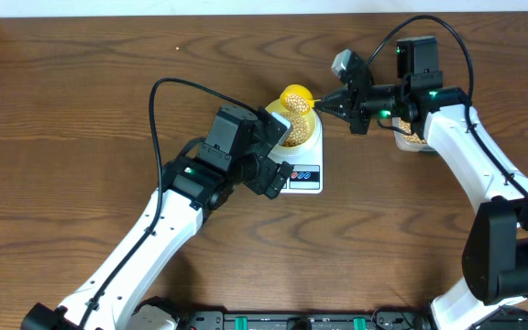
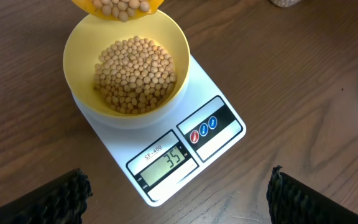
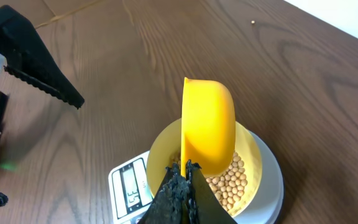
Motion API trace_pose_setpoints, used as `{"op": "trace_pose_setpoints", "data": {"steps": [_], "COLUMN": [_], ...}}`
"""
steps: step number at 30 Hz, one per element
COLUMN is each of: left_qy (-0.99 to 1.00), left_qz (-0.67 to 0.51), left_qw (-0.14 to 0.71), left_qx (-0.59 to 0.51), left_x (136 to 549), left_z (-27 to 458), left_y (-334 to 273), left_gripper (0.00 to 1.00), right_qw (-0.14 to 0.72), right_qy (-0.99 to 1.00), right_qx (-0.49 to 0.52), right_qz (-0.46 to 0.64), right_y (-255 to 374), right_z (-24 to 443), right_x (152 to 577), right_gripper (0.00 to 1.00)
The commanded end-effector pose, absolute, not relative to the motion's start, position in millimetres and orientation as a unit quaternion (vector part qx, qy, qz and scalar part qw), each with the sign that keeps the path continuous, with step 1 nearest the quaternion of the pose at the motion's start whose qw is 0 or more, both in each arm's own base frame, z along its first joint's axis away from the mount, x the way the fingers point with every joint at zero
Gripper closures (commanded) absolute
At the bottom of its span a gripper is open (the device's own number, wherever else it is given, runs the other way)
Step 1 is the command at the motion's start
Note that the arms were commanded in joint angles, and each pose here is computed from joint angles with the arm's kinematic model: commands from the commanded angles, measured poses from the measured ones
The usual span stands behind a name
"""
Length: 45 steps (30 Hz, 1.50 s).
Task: Scoop item into bowl and weigh 50g on scale
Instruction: 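Tilt the scoop to pour soybeans into the bowl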
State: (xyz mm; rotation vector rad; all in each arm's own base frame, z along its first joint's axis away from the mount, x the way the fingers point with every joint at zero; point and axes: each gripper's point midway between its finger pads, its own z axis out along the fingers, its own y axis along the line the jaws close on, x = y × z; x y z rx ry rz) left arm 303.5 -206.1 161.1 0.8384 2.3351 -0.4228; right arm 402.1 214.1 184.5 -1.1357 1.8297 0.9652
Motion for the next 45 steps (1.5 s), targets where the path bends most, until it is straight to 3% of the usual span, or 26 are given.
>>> {"op": "trace_pose_setpoints", "data": {"steps": [1, 45], "left_qy": [0.885, 0.886], "left_qz": [-0.164, -0.164], "left_qw": [0.299, 0.299], "left_qx": [0.316, 0.316], "left_x": [301.4, 301.5], "left_z": [155.9, 155.9], "left_y": [-205.6, -205.5], "left_gripper": [0.07, 0.07], "right_qw": [0.382, 0.426], "right_qy": [0.718, 0.651], "right_qx": [-0.457, -0.560], "right_qz": [0.359, 0.284], "right_y": [214.5, 214.3], "right_z": [175.4, 171.2], "right_x": [404.2, 406.8], "right_gripper": [0.99, 0.99]}}
